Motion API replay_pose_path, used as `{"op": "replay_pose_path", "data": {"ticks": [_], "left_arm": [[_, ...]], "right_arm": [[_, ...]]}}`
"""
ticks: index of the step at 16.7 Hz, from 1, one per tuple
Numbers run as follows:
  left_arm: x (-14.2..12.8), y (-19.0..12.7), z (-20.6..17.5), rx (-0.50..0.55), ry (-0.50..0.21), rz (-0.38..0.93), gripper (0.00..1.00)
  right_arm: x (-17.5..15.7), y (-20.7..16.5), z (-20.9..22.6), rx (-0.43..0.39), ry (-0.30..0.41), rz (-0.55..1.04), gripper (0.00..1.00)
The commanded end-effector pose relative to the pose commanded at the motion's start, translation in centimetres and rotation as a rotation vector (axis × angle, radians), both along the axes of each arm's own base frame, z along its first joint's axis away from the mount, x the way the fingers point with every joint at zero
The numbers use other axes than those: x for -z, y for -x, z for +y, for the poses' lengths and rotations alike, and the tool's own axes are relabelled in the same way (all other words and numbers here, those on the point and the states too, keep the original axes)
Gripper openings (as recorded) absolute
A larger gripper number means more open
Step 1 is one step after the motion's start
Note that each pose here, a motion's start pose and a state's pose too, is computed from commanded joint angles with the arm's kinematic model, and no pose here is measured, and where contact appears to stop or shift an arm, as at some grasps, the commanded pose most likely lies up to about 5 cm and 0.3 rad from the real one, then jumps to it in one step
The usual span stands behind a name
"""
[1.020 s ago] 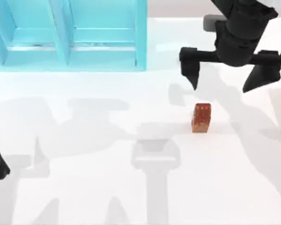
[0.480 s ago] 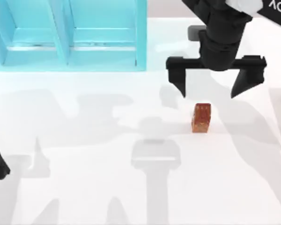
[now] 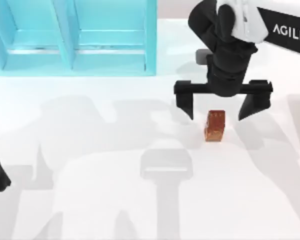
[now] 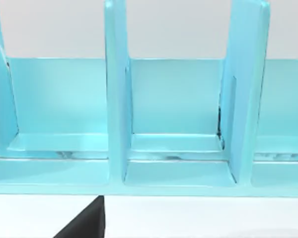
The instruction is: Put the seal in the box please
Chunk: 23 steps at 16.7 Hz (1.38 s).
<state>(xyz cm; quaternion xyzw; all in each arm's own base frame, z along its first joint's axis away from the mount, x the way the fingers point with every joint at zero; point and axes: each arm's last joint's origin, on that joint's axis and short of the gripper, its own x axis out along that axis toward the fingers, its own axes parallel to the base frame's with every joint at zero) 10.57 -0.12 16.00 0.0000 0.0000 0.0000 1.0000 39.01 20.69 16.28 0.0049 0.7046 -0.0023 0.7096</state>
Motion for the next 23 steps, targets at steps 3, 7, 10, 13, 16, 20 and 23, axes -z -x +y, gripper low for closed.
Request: {"op": "replay_pose_path", "data": {"ticks": [3, 7, 10, 13, 16, 20, 23], "left_arm": [[0.0, 0.0, 0.0, 0.0, 0.0, 0.0, 1.0], [0.0, 0.0, 0.0, 0.0, 0.0, 0.0, 1.0], [0.0, 0.0, 0.0, 0.0, 0.0, 0.0, 1.0], [0.0, 0.0, 0.0, 0.0, 0.0, 0.0, 1.0], [0.0, 0.0, 0.0, 0.0, 0.0, 0.0, 1.0], [0.0, 0.0, 0.0, 0.0, 0.0, 0.0, 1.0], [0.0, 0.0, 0.0, 0.0, 0.0, 0.0, 1.0]], "right_arm": [[3.3, 0.3, -0.1, 0.0, 0.002, 0.003, 1.0], [4.1, 0.4, -0.1, 0.0, 0.004, 0.007, 1.0], [4.1, 0.4, -0.1, 0.0, 0.004, 0.007, 0.85], [4.1, 0.4, -0.1, 0.0, 0.004, 0.007, 0.62], [4.1, 0.4, -0.1, 0.0, 0.004, 0.007, 0.4], [4.1, 0.4, -0.1, 0.0, 0.004, 0.007, 0.1], [4.1, 0.4, -0.1, 0.0, 0.004, 0.007, 0.0]]}}
